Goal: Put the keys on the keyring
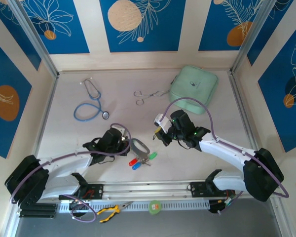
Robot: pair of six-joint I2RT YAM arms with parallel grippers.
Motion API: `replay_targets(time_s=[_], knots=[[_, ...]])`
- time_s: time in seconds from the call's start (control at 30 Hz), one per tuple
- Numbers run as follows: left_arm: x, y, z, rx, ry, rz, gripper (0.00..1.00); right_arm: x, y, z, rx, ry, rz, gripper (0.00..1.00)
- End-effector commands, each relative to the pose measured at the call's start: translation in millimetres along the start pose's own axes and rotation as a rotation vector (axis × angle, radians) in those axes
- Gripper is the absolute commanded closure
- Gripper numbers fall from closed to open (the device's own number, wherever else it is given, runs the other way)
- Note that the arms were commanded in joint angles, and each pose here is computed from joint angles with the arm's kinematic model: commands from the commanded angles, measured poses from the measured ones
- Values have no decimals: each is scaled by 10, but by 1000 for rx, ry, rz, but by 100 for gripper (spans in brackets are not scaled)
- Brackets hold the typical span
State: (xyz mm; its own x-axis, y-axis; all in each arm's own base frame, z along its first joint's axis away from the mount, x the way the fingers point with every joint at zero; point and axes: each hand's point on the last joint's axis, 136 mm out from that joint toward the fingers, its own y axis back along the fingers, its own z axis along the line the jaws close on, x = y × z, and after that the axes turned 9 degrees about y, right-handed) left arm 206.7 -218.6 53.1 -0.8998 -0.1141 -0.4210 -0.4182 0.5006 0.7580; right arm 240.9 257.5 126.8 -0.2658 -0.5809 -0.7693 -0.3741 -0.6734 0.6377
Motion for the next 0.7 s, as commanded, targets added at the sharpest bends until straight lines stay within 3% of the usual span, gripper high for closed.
replay_targets(time_s=[0.0,0.27,0.47,0.67], knots=[[73,-14,10,-20,10,44,100,-96,-8,55,-30,-13,-27,100],[-31,-81,-157,-13,-58,77,100,-76,-18,77,-29,-28,-21,100],[-1,-154,-58,-132,-74,161,100,21,-34,70,-14,-48,0,100],[-111,-212,-186,-93,-66,128,100,170,-133,49,-30,-119,85,100]])
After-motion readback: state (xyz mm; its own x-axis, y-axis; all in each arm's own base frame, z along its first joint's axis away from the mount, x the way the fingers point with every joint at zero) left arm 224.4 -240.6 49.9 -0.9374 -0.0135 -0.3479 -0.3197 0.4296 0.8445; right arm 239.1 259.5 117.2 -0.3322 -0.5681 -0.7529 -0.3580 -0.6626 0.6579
